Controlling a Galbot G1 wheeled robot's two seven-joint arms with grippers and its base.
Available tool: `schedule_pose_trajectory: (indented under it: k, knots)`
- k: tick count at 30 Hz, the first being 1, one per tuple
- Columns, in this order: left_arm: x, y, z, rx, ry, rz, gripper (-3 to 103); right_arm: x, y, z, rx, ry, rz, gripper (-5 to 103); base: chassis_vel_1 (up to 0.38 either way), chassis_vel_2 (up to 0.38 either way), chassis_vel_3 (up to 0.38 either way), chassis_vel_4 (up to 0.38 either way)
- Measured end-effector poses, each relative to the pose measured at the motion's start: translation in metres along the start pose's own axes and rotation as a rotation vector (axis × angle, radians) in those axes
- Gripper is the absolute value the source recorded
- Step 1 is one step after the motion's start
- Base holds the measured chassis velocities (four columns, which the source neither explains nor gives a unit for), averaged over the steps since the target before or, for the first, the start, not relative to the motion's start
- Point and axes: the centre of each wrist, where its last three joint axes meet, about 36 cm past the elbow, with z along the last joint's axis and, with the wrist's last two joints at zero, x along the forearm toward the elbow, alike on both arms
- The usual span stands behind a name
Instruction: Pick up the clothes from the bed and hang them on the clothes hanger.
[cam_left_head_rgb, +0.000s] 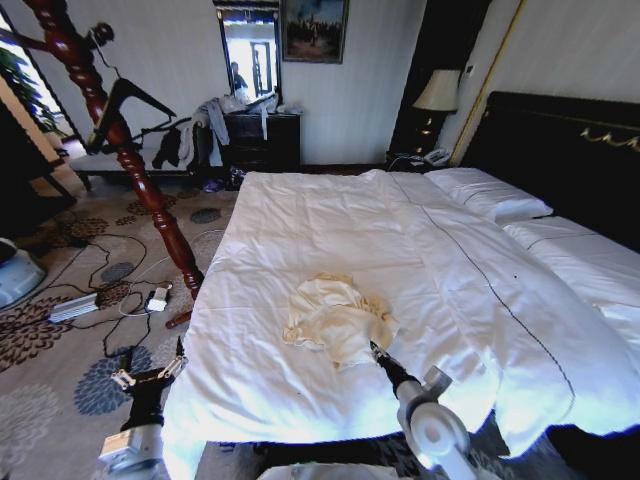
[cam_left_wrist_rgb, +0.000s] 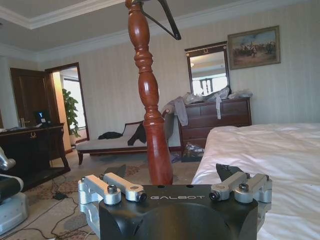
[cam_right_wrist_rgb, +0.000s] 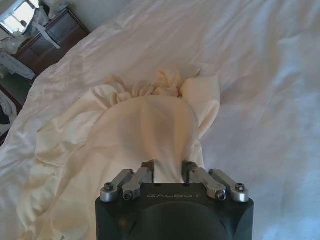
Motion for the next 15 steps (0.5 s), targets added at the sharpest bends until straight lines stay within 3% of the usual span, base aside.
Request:
schedule_pose_trajectory:
  k: [5,7,11,13,15]
  knots:
    - [0.0,0.001,0.003,0.0,0.006,-0.004,100,0.003,-0.004,0.004,0.036,-0.057,-0.017,10,0.0,0.0,0.0,0.0]
    - [0.0,0.001,0.005,-0.001,0.012,-0.006,100,0.008,-0.009,-0.004,0.079,-0.139,-0.092,2,0.0,0.0,0.0,0.0]
    - [0.001,0.003,0.008,-0.003,0.017,-0.01,100,0.016,-0.007,-0.021,0.11,-0.214,-0.192,1,0.0,0.0,0.0,0.0]
    - [0.001,0.003,0.011,-0.003,0.021,-0.016,100,0.025,0.003,-0.039,0.081,-0.26,-0.287,0,0.0,0.0,0.0,0.0]
    - [0.0,0.003,0.011,-0.003,0.021,-0.016,100,0.027,0.005,-0.043,0.072,-0.269,-0.306,0,0.0,0.0,0.0,0.0]
